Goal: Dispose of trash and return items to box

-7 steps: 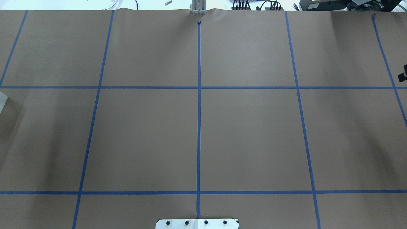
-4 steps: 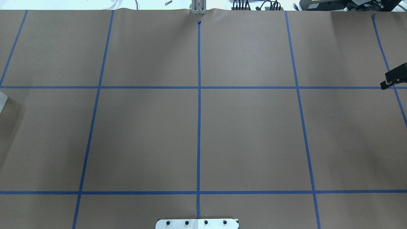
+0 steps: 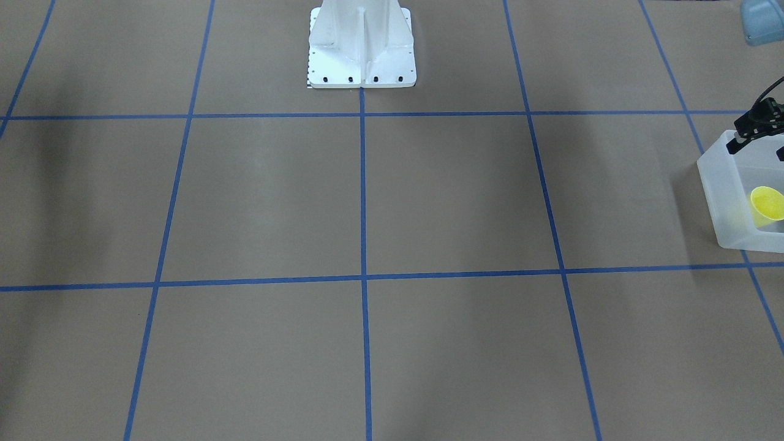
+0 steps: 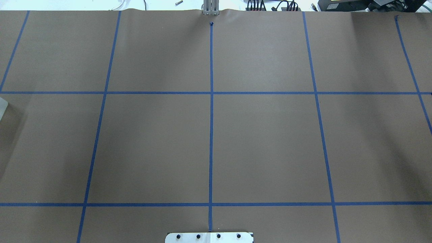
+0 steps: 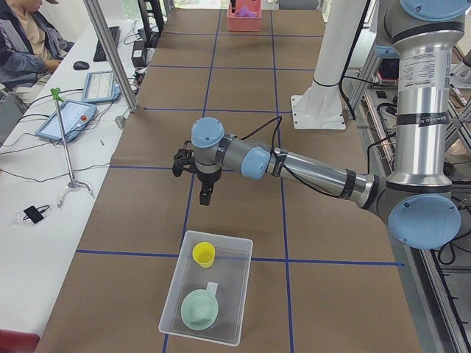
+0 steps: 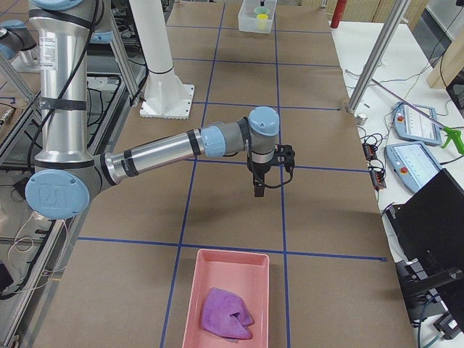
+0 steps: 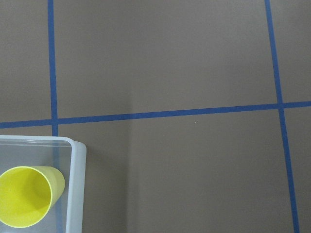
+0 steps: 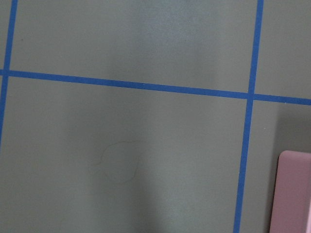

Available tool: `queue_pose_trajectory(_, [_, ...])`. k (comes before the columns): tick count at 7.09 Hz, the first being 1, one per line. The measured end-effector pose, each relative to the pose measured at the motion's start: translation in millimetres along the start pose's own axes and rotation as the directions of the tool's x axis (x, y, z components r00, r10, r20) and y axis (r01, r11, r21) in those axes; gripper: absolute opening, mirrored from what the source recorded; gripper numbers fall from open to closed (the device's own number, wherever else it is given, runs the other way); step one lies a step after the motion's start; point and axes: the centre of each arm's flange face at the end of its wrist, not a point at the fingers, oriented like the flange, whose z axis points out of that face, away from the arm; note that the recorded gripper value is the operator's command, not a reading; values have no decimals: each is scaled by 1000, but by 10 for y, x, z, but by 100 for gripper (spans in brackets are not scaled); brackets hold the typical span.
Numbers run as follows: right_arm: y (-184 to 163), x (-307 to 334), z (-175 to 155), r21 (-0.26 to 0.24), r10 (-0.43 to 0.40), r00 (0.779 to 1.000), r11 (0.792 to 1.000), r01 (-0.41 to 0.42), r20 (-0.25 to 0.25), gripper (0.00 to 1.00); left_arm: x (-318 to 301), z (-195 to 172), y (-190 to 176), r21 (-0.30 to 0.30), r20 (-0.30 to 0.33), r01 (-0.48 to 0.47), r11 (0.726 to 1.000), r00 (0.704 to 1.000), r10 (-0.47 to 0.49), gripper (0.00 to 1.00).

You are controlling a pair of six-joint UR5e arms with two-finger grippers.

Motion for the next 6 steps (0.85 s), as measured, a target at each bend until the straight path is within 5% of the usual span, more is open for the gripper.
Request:
queue_pose_trajectory(4, [74, 186, 20, -4, 19, 1000, 1000, -19, -4, 100, -451, -27, 169, -4, 31, -134, 991, 991, 134, 98])
queue_pose_trajectory(6, [120, 312, 70, -15, 45, 999, 999, -45, -9, 100, -656, -72, 335, -3, 81, -128, 992, 989, 128, 98])
